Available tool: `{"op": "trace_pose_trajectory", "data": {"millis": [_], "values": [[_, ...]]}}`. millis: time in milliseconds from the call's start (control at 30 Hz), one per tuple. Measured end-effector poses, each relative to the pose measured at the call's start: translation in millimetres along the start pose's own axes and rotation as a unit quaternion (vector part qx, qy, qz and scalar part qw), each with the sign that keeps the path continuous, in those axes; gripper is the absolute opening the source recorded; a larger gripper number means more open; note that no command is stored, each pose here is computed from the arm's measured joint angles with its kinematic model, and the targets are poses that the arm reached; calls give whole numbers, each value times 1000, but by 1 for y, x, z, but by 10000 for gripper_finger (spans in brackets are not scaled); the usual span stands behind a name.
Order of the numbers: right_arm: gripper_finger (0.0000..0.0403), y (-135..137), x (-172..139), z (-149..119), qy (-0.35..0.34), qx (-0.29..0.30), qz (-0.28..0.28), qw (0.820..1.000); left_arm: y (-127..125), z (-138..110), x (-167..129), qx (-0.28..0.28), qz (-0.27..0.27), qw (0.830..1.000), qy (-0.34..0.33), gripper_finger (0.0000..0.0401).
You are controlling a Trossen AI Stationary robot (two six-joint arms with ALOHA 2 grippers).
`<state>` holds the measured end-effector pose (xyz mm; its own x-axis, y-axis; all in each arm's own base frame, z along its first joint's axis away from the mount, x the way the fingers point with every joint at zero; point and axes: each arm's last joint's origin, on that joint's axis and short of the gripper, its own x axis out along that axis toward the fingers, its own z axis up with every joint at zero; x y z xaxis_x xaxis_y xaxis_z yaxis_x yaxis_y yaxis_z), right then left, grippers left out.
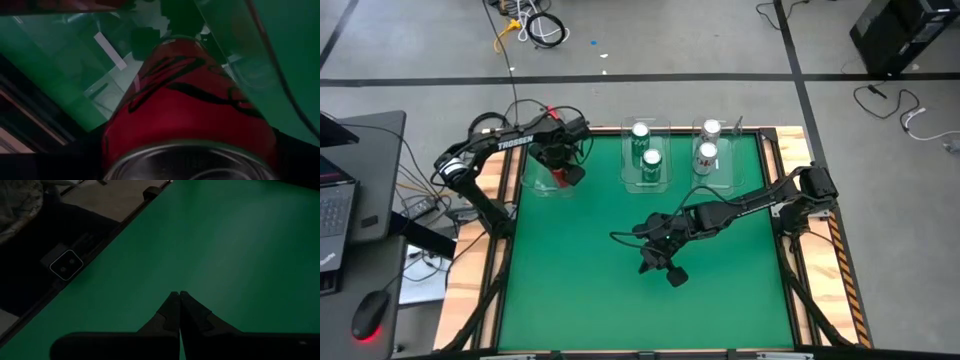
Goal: Sort soda cans
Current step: Put the red soda can into the left transparent bin, then return to Home Position
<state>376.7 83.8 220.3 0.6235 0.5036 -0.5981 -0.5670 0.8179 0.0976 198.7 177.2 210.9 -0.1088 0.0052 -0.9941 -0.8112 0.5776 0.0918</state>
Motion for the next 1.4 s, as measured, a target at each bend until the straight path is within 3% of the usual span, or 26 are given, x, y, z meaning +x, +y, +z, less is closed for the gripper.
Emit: {"op": "trace_pose_trajectory", "data": {"millis": [100, 400, 933, 1167, 1400], "values": [[9, 0, 0, 0, 0, 0, 0, 1000, 0, 0, -3, 2, 2, 1000, 1, 312], [9, 0, 0, 0, 0, 0, 0, 1000, 2, 2, -22, 13, 17, 1000, 1, 375], [9, 0, 0, 0, 0, 2, 0, 1000, 4, -6, -29, 27, 26, 998, 46, 380], [9, 0, 0, 0, 0, 2, 0, 1000, 5, 3, -63, 23, 22, 999, 1, 380], [9, 0, 0, 0, 0, 2, 0, 1000, 1, 4, -119, 27, 17, 997, -74, 362]]}}
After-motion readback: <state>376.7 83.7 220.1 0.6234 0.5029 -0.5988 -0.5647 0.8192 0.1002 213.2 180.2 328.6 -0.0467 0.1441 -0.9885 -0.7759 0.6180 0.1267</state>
